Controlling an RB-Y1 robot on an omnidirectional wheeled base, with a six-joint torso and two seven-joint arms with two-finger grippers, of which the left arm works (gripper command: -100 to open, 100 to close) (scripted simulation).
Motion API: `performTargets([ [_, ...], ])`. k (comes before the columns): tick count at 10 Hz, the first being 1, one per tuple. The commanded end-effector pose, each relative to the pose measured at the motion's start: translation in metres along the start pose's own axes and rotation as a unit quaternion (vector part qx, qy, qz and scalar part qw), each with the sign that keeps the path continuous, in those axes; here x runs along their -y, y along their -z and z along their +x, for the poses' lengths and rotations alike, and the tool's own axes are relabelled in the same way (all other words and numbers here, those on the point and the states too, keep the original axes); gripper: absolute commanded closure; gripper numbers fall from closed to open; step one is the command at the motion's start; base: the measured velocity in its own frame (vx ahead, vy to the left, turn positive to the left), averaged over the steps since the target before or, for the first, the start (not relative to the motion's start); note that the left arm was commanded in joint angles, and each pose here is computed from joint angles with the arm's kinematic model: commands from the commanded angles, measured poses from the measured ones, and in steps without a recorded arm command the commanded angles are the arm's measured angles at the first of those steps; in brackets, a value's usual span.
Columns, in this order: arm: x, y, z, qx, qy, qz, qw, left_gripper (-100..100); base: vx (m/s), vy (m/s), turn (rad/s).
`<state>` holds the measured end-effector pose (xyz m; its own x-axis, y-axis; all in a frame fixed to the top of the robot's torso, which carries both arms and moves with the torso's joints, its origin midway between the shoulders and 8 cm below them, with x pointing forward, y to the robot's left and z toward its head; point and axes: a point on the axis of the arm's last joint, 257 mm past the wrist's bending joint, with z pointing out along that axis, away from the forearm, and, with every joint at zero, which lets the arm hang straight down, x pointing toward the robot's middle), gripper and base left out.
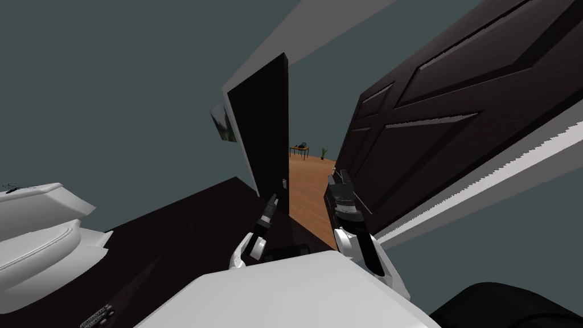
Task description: Push the door open
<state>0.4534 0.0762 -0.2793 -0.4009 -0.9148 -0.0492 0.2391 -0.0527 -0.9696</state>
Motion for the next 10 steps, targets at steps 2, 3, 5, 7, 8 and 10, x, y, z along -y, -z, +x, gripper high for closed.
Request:
performTargets([
  [2, -0.019, 0.0020, 0.011, -0.015, 0.007, -0.018, 0.9997, -100, 0.097, 0.079, -0.025],
  [3, -0.025, 0.0028, 0.015, -0.020, 0.009, -0.025, 0.9994, -100, 0.098, 0.084, -0.022],
  [5, -0.036, 0.0039, 0.023, -0.031, 0.014, -0.036, 0.9988, -100, 0.081, 0.070, -0.025],
  [7, -0.050, 0.0070, 0.030, -0.041, 0.018, -0.051, 0.9977, -100, 0.087, 0.074, -0.020],
  [8, -0.055, 0.0080, 0.033, -0.045, 0.020, -0.056, 0.9972, -100, 0.086, 0.063, -0.020],
  [10, -0.065, 0.0104, 0.040, -0.054, 0.023, -0.067, 0.9960, -100, 0.111, 0.079, -0.026],
])
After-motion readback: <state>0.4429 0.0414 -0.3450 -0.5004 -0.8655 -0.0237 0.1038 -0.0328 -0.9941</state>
